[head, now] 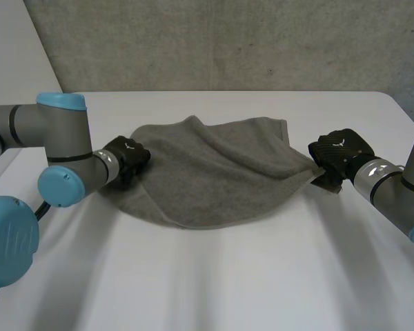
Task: Fold the towel.
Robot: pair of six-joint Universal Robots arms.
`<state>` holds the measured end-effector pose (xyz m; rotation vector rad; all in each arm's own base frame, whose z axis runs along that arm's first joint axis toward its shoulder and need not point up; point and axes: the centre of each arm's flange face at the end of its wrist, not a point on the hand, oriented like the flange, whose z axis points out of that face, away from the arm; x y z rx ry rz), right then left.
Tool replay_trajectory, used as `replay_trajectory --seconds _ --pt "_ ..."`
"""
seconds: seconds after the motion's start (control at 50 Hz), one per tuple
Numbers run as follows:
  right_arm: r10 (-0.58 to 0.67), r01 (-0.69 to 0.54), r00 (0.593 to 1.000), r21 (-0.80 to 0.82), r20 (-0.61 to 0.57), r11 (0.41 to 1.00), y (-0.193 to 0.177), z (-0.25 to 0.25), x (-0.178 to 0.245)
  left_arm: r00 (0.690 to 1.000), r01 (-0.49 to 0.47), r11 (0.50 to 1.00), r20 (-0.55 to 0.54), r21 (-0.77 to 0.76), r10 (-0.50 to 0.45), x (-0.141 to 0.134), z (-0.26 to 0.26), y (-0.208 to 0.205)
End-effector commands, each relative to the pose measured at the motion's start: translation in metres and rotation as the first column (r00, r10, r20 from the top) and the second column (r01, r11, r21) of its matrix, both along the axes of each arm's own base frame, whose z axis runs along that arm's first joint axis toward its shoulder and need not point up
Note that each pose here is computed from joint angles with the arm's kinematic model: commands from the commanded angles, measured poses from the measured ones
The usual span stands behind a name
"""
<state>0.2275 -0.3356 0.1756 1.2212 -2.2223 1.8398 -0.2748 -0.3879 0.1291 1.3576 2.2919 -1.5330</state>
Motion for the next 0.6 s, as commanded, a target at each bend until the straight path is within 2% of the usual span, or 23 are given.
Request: replay_trajectory --seconds 0.02,0.22,0.34,0.42,0.6 --pt "0.000 0.000 1.000 0.002 -0.001 1.000 0.000 -0.001 0.000 1.000 -0.019 1.000 -0.008 -0.014 0.019 0.003 0.009 -0.001" --pt "-0.004 0.004 1.000 0.001 0.000 1.000 -0.001 0.000 -0.002 0.997 -0.075 0.997 -0.003 -0.020 0.075 0.016 0.018 -0.005" --pt "-0.013 0.013 1.000 -0.011 0.004 1.000 -0.003 0.005 -0.004 0.990 -0.126 0.992 -0.066 -0.025 0.124 0.024 0.041 -0.002" --pt "-0.015 0.016 1.000 -0.032 0.007 0.999 -0.002 0.015 -0.005 0.982 -0.152 0.988 -0.119 -0.008 0.150 0.030 0.058 0.009" --pt "0.013 -0.013 1.000 0.009 -0.013 1.000 0.006 0.019 -0.003 0.978 -0.171 0.985 -0.121 0.022 0.172 0.050 0.055 0.050"
